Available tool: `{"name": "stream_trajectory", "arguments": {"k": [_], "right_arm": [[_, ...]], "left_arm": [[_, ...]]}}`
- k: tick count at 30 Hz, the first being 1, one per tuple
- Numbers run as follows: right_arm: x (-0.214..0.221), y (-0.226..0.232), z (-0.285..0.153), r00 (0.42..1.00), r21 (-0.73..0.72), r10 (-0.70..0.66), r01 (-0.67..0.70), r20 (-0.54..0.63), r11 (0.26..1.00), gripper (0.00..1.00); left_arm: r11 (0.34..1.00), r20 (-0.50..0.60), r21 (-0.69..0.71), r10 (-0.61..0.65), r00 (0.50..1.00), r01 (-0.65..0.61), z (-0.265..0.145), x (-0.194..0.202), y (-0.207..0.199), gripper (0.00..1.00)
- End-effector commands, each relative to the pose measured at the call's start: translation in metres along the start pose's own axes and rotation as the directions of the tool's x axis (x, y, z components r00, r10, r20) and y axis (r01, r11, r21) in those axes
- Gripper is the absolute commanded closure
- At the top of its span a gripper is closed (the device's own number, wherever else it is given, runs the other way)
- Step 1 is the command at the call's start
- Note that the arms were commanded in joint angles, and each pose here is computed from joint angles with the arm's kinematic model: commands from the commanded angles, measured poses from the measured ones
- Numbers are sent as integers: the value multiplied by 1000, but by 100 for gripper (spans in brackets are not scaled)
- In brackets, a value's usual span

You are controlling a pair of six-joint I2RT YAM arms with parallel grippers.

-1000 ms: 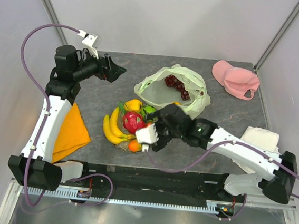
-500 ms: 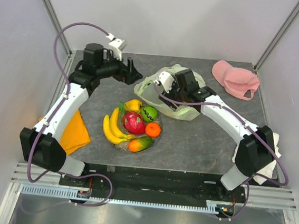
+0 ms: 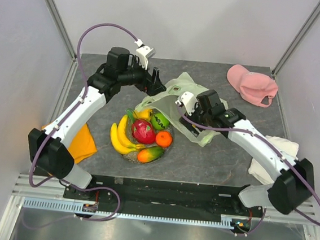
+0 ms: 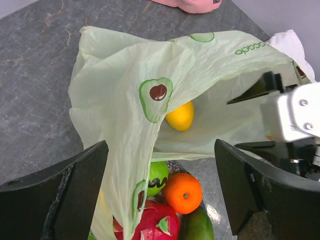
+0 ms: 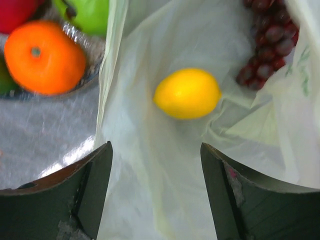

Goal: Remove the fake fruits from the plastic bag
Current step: Adjust the plastic bag at the center of the board, then take out the fake fruit from the plastic bag.

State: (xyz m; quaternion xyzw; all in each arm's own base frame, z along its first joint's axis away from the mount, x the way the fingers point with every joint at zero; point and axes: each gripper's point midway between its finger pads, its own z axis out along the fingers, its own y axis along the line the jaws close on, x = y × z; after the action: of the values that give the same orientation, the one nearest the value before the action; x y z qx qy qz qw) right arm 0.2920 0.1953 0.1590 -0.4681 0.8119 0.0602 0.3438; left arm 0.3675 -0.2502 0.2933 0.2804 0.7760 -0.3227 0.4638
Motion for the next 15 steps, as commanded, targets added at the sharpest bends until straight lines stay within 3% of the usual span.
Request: {"name": "stream_trajectory", "arguments": {"k": [1,8,11,15], "right_arm": [[-51,-28,21,992,45,82,-87,99,995,23],[-31,-52,65,955,81,296,-297,20,951,26],[-13,-55,83,928,115,372,-367,-24,923,15],[4,-60,101,914,157,400,-387,-66,909,10]], "left_arm": [[999,46,-7,53,998,-53,-6,-22,-2,6],[998,49,-16,63,997,-63,-15,-19,-4,6],[998,48,-18,63,997,-62,-17,-16,-5,6],[998,49,-21,63,997,-62,-20,-14,-5,6]]}}
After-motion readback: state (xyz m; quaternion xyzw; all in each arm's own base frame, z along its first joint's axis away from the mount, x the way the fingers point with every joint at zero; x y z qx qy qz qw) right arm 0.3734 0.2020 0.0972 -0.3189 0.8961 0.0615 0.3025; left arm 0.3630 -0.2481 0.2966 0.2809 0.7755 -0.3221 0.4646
